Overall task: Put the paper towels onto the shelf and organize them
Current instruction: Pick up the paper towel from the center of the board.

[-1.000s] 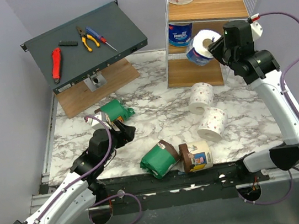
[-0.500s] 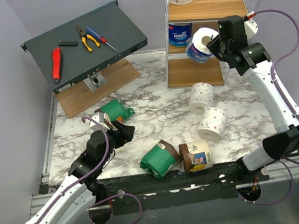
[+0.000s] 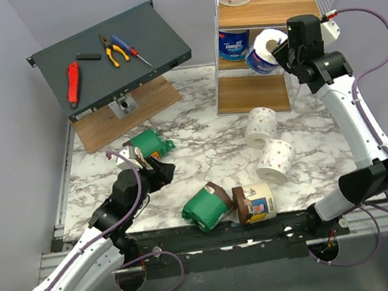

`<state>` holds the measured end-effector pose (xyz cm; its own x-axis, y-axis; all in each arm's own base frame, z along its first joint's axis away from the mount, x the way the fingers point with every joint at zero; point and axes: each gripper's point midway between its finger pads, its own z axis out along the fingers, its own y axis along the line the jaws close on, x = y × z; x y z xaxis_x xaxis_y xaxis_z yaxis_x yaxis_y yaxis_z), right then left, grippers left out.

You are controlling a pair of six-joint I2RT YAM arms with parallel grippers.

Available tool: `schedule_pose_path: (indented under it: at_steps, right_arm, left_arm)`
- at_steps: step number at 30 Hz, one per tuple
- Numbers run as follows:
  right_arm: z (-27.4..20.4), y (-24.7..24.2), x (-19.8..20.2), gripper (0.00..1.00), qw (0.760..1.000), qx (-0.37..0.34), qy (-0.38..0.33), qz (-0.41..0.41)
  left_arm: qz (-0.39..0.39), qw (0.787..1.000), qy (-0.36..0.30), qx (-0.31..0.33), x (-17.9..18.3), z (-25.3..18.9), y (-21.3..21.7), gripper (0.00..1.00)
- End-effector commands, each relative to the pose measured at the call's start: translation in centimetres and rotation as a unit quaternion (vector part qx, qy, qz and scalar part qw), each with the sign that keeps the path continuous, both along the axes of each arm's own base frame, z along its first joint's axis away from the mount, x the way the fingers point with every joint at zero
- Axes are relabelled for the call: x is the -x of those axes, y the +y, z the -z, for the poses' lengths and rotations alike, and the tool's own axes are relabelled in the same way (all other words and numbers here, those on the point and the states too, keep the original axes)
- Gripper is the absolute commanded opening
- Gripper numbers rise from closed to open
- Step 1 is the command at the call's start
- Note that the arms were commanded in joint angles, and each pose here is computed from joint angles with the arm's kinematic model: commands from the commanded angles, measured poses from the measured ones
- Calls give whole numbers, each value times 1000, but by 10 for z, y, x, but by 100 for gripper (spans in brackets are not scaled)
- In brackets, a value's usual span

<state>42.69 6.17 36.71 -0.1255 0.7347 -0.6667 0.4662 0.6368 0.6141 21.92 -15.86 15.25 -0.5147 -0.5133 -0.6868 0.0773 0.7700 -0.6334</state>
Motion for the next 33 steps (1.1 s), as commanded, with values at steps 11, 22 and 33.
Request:
schedule_pose_path:
  at_steps: [11,22,33]
  right_arm:
    - [-22,-22,-23,1,997,-14,-53,52]
    - [-27,-25,-37,1,995,-20,-71,71]
    - [-20,-33,-40,1,992,-19,-84,95]
  left_arm:
    - [3,1000,-8,-3,-3,-8,-2,77]
    - [0,1000,-5,-2,-2,-6,-1,77]
    - [-1,1000,-2,-1,-3,-4,-2,77]
